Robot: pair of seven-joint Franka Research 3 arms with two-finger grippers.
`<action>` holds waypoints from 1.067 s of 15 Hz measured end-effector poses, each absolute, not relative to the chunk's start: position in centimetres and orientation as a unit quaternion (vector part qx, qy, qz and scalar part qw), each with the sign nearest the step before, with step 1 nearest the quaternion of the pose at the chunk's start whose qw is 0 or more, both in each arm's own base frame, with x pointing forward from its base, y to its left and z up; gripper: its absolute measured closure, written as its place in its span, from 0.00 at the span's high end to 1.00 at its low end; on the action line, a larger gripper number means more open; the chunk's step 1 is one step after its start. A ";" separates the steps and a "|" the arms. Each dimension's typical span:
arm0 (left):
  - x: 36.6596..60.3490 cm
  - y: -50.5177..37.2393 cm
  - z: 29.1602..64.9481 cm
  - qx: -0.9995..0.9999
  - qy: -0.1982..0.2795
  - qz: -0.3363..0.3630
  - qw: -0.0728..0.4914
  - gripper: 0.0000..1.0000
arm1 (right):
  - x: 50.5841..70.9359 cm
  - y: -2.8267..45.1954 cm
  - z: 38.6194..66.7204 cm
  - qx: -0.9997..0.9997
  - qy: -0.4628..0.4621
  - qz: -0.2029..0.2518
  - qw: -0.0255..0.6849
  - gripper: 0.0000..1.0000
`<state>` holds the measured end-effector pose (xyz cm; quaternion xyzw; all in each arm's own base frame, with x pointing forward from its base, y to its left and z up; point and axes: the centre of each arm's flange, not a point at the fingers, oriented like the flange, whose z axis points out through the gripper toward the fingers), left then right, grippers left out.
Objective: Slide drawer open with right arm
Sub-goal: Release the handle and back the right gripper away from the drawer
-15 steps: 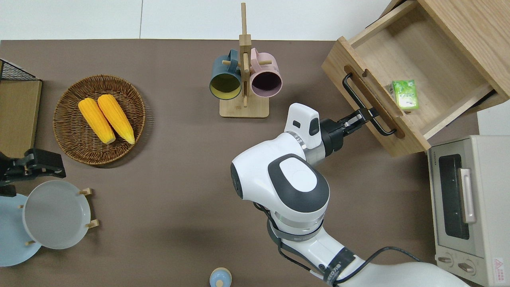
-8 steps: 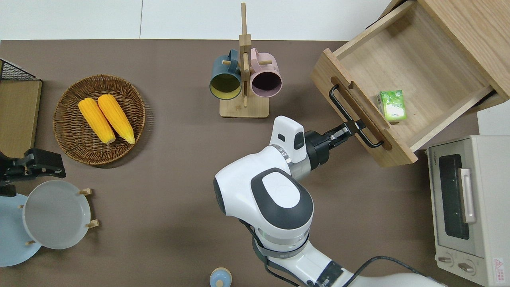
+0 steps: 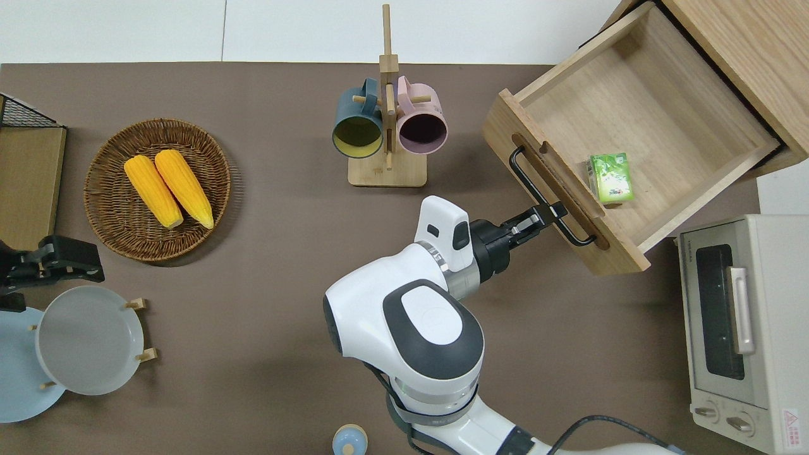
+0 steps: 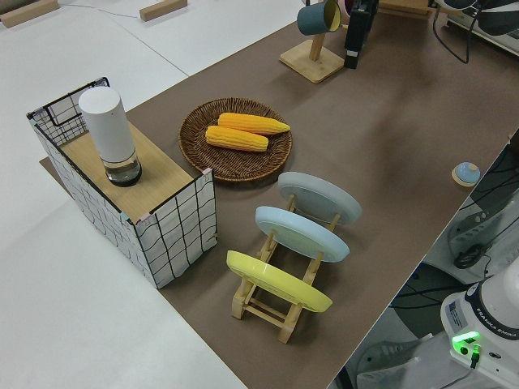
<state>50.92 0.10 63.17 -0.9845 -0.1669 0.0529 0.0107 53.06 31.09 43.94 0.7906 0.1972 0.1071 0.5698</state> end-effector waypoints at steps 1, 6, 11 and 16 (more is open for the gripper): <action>50.9 0.1 63.2 -0.984 -0.167 0.053 0.011 1.00 | 53.1 31.1 43.9 0.791 0.197 0.107 0.569 0.18; 50.9 0.1 63.2 -0.984 -0.167 0.053 0.011 1.00 | 52.7 31.7 44.4 0.793 0.194 0.108 0.567 0.33; 50.9 0.1 63.2 -0.984 -0.167 0.053 0.011 1.00 | 52.7 32.0 45.3 0.794 0.187 0.113 0.567 0.80; 50.9 0.1 63.2 -0.985 -0.167 0.053 0.011 1.00 | 52.7 31.9 45.4 0.793 0.185 0.111 0.569 0.99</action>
